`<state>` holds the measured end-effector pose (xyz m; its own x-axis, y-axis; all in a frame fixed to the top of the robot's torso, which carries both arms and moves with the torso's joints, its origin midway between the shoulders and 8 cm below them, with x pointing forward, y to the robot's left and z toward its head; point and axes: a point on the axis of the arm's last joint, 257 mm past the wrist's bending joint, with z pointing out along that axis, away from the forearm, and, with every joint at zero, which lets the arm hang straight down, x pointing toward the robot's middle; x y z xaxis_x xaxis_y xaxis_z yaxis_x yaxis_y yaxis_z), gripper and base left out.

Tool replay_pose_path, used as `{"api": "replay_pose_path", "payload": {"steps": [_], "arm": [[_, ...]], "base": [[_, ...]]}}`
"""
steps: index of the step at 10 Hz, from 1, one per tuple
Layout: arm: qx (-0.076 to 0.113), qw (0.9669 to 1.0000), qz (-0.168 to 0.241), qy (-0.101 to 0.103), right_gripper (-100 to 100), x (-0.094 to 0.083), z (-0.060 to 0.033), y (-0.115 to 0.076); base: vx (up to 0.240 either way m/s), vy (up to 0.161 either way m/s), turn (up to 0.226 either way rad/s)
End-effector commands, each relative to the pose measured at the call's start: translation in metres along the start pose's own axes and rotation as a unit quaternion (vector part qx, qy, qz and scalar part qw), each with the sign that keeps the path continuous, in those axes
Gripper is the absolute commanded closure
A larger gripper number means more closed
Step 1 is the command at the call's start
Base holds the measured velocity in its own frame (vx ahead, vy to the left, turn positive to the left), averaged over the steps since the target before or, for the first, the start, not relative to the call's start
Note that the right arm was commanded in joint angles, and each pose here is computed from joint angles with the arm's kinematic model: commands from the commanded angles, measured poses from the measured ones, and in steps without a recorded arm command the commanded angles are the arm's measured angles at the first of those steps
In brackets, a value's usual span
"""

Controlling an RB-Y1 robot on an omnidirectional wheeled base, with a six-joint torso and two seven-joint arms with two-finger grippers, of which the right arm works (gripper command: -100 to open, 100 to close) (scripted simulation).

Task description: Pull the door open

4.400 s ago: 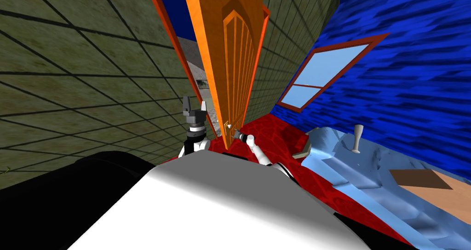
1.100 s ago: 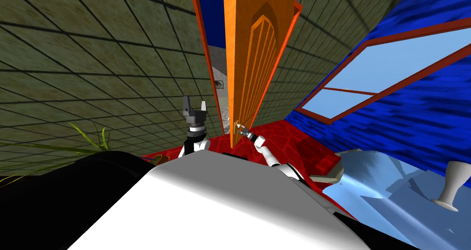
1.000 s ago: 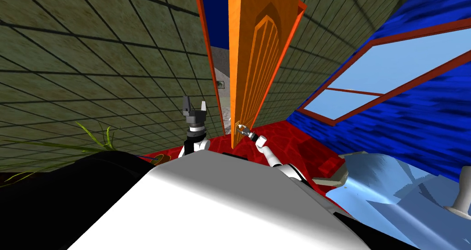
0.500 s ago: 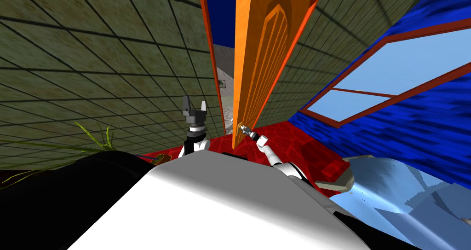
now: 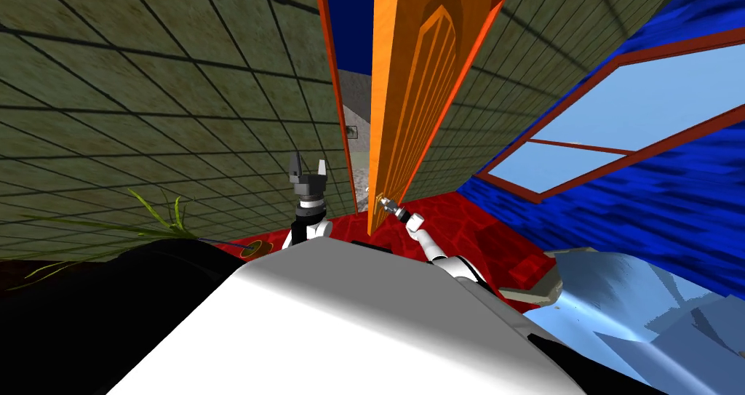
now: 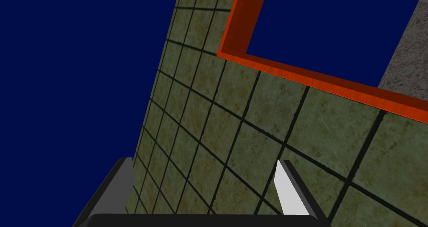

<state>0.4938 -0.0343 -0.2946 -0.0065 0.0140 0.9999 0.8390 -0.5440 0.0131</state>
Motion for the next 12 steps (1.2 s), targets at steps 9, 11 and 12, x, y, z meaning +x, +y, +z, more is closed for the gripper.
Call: {"api": "replay_pose_path", "payload": {"steps": [9, 11, 12], "arm": [[0.02, 0.9998, 0.005, 0.003, 100, -0.0021, -0.0075, 0.0033], [0.023, 0.9997, 0.006, 0.004, 100, -0.0018, -0.0087, 0.0041], [0.02, 0.9998, 0.006, 0.002, 100, -0.0028, -0.009, 0.0048]], "base": [[-0.078, -0.204, 0.158], [-0.03, -0.222, 0.131], [-0.012, -0.097, 0.044]]}}
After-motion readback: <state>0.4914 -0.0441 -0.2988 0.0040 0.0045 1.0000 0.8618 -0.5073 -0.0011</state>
